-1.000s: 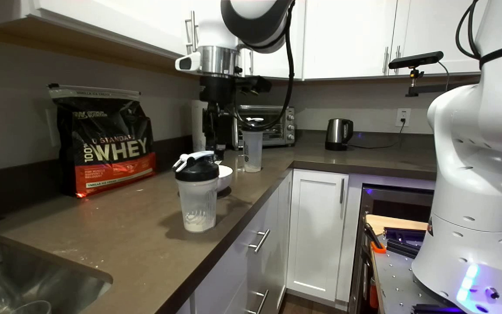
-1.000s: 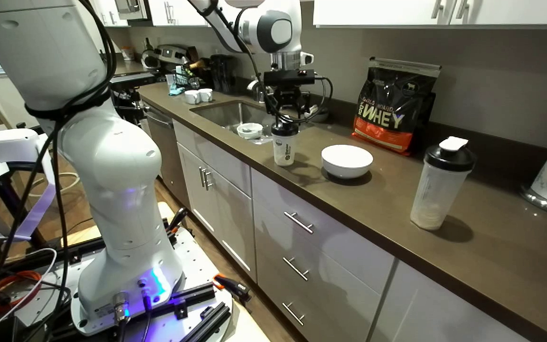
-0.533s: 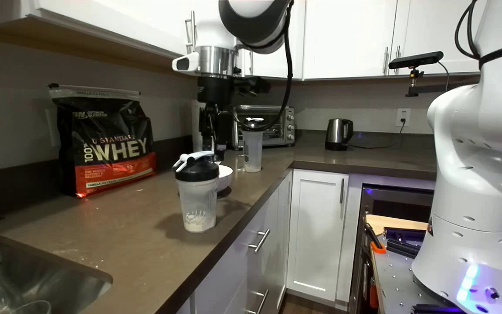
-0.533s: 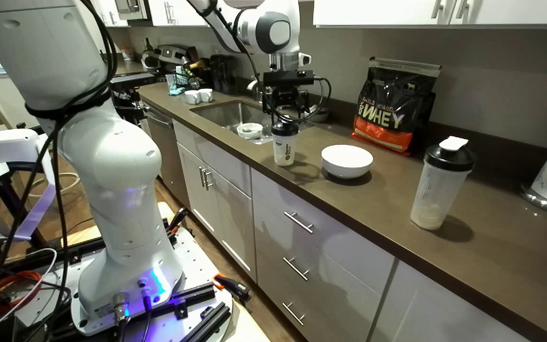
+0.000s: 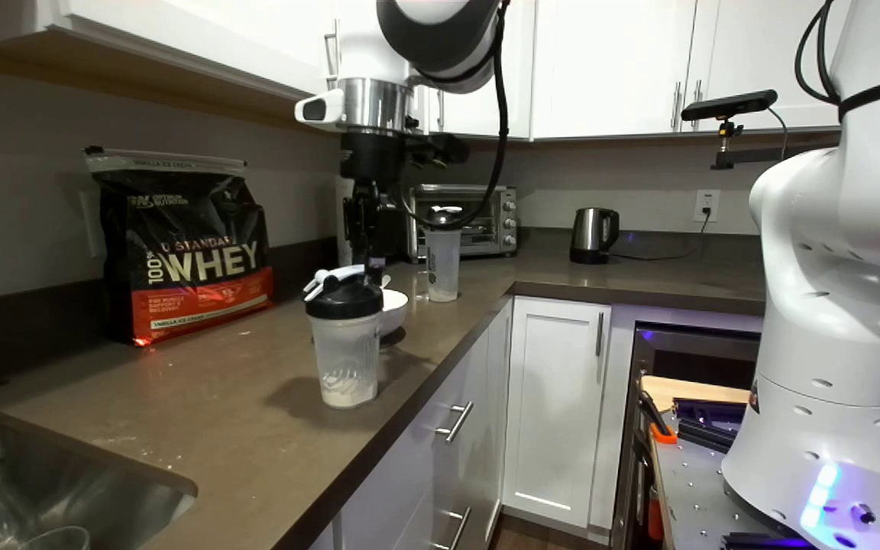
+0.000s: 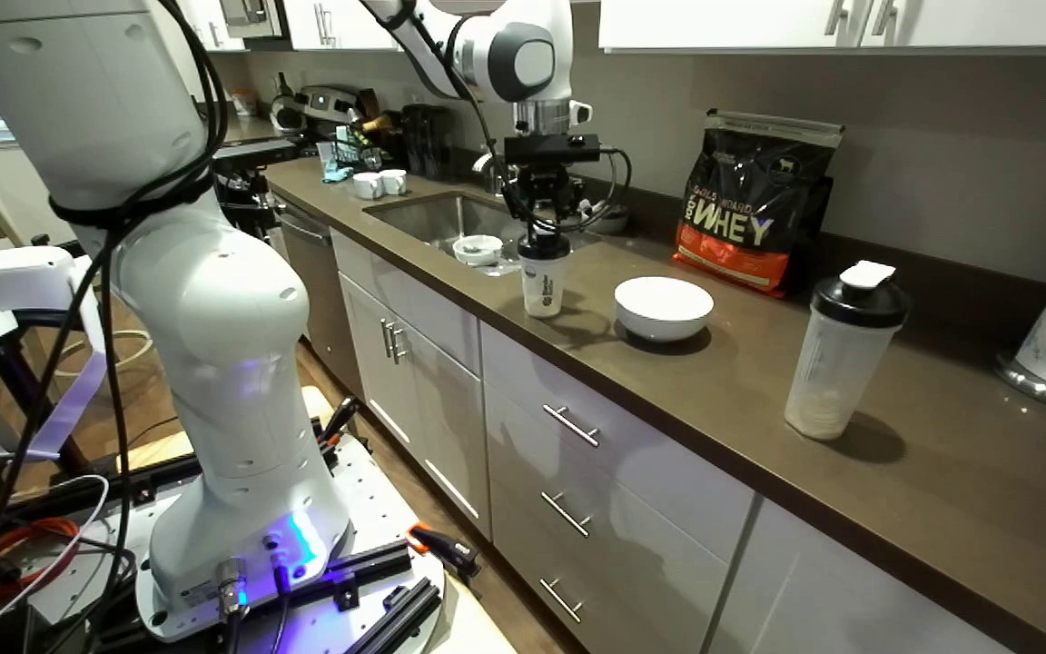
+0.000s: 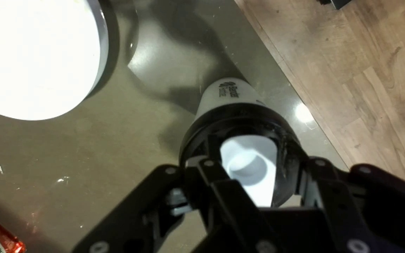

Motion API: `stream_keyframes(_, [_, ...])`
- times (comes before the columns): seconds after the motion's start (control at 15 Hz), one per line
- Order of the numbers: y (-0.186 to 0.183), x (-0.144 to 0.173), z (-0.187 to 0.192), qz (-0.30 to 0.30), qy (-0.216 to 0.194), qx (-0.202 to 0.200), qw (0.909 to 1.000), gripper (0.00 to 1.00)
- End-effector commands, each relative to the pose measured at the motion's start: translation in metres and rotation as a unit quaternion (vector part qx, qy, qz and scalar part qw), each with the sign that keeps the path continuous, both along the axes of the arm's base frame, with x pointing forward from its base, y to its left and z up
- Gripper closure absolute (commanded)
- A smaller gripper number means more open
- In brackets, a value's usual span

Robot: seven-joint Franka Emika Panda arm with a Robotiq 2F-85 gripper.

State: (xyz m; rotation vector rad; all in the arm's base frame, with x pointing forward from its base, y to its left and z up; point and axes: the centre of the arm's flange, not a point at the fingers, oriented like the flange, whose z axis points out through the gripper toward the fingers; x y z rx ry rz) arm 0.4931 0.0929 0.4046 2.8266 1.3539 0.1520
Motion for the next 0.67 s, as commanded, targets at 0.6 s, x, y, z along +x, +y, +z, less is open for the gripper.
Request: stream_keyframes(0.6, [-0.0041,0.0035,0.0127,0.012,0.024,0.010,0.9996,0.87])
